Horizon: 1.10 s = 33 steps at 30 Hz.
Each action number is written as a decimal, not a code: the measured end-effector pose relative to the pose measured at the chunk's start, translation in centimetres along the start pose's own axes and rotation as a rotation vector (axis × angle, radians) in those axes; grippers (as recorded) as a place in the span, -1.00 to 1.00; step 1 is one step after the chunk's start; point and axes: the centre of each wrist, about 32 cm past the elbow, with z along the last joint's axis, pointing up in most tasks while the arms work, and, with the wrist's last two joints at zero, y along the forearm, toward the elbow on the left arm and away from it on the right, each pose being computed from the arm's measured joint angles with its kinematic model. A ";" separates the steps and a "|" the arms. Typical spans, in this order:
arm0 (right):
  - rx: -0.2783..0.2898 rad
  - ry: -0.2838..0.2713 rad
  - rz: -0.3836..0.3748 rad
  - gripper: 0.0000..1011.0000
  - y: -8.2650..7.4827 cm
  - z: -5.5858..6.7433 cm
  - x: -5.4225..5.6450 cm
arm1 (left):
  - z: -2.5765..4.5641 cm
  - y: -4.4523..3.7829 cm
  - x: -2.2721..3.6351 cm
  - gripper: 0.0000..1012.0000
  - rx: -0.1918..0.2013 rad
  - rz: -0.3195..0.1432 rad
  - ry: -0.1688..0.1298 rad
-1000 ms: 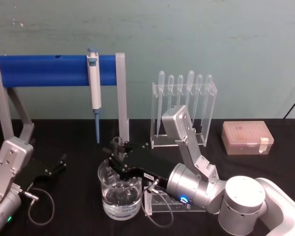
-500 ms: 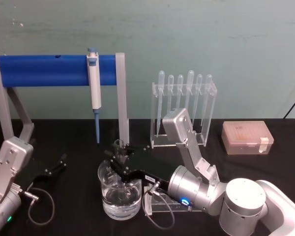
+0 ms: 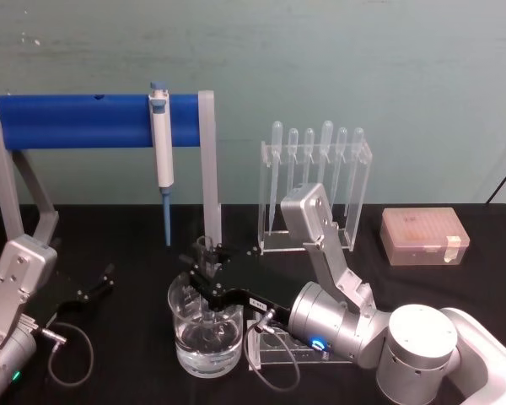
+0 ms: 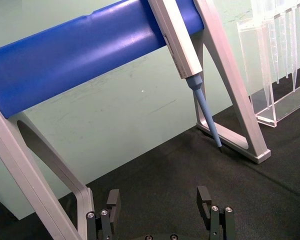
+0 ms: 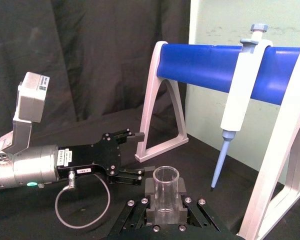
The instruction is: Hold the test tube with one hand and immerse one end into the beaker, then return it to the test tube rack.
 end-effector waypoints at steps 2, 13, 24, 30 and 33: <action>0.000 0.000 0.000 -0.55 0.0 0.0 0.0 | 0.00 0.00 0.00 0.98 0.000 0.000 0.000; 0.000 -0.001 0.000 -0.55 0.0 0.0 0.0 | 0.00 0.00 0.00 0.98 0.000 0.000 0.000; 0.000 -0.001 0.000 -0.55 0.0 0.0 0.0 | 0.00 0.00 0.00 0.98 0.000 0.000 0.000; 0.000 -0.001 0.000 -0.55 0.0 0.0 0.0 | 0.00 0.00 0.00 0.98 0.000 0.000 0.000; 0.000 -0.001 0.000 -0.55 0.0 0.0 0.0 | 0.00 0.00 0.00 0.98 0.000 0.000 0.000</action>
